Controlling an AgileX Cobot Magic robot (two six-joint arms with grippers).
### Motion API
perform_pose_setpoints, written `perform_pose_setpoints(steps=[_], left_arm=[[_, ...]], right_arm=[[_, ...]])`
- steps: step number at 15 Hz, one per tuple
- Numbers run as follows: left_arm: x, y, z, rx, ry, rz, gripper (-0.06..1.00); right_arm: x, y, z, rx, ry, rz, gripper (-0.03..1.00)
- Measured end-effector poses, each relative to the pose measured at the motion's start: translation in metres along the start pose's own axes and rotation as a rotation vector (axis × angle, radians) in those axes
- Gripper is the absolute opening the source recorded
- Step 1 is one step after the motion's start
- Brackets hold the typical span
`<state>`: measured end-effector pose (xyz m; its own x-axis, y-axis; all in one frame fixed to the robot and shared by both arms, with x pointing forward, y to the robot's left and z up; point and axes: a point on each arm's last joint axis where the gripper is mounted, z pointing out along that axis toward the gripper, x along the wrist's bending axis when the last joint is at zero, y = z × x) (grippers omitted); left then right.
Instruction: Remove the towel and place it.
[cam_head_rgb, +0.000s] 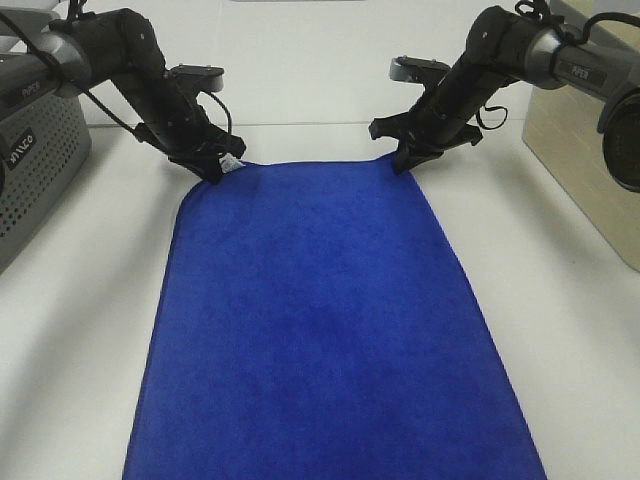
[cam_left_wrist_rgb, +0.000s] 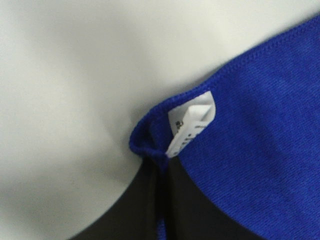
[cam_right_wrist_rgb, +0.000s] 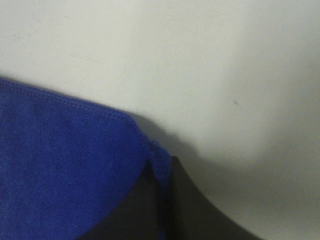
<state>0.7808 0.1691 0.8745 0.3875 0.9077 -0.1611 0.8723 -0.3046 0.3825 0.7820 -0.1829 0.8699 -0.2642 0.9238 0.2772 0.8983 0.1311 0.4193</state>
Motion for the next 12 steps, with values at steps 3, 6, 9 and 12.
perform_pose_setpoints(steps=[3, 6, 9, 12], left_arm=[[0.001, 0.015, -0.009, -0.106, 0.026, 0.026, 0.01], [0.002, 0.025, -0.015, -0.196, 0.049, 0.061, 0.01], [0.004, 0.034, -0.018, -0.289, 0.077, 0.074, 0.01], [0.005, 0.041, -0.020, -0.369, 0.106, 0.115, 0.01]], right_arm=[[0.000, 0.011, -0.004, -0.074, -0.011, -0.016, 0.02], [0.004, 0.031, -0.020, -0.200, -0.028, -0.078, 0.02], [0.003, 0.038, -0.023, -0.271, -0.047, -0.099, 0.02], [0.002, 0.043, -0.024, -0.327, -0.064, -0.108, 0.02]])
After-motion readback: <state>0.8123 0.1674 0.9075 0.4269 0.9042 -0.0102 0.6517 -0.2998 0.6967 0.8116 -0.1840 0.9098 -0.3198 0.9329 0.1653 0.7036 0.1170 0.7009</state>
